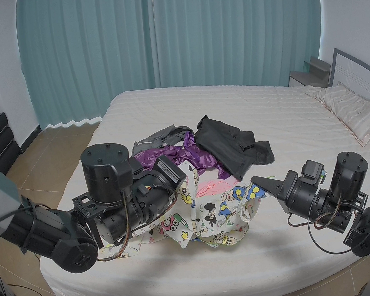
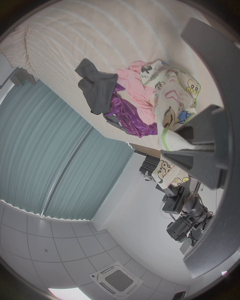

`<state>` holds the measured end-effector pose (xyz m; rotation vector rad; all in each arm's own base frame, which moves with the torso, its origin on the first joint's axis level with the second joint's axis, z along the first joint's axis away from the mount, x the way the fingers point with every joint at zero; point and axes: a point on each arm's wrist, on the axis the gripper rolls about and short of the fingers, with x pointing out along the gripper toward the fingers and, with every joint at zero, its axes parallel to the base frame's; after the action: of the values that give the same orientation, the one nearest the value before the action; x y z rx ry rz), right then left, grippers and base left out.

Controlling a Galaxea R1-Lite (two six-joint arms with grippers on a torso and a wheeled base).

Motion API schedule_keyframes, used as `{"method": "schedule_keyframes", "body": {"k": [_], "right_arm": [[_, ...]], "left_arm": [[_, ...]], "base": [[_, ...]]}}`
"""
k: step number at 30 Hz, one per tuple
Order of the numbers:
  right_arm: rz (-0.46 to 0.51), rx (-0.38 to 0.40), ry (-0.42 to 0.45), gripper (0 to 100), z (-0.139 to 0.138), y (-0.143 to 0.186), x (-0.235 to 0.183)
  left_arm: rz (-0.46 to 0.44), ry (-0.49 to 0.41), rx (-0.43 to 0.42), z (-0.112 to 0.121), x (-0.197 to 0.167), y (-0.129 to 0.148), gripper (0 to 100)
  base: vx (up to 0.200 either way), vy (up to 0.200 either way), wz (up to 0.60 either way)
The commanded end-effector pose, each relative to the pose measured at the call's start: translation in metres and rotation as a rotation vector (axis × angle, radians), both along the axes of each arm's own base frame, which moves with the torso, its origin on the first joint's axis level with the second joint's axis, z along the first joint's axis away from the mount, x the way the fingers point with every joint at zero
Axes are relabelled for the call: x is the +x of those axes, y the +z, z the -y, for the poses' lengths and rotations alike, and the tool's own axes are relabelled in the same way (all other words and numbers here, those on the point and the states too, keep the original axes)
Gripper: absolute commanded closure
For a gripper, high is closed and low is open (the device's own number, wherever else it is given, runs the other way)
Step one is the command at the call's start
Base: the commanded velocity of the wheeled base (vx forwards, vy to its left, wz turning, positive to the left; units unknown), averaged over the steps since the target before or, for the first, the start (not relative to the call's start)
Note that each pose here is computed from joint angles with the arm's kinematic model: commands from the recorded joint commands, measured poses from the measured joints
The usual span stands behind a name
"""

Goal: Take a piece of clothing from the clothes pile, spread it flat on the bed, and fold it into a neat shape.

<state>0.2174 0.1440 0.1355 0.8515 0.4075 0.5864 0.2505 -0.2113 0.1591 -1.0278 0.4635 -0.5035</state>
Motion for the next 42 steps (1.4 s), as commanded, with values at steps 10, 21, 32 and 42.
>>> {"method": "schedule_keyframes", "body": {"k": [10, 21, 32, 42], "right_arm": [[0.002, 0.000, -0.016, 100, 0.0004, 0.0003, 0.0015], [0.001, -0.004, -0.026, 100, 0.0026, -0.0005, 0.0034], [0.040, 0.014, -0.046, 100, -0.0001, -0.0034, 0.0086], [0.047, 0.018, -0.050, 100, 0.0006, -0.0010, 0.0076]], "left_arm": [[0.009, 0.005, -0.006, -0.0007, 0.0013, 0.0006, 100], [0.009, 0.005, -0.006, -0.0003, 0.0010, 0.0006, 100], [0.021, 0.008, -0.013, -0.0003, 0.0018, 0.0041, 100], [0.020, 0.012, -0.012, -0.0012, 0.0024, 0.0037, 100]], "base": [[0.000, -0.200, 0.00], [0.000, -0.200, 0.00], [0.000, -0.200, 0.00], [0.000, -0.200, 0.00]]}}
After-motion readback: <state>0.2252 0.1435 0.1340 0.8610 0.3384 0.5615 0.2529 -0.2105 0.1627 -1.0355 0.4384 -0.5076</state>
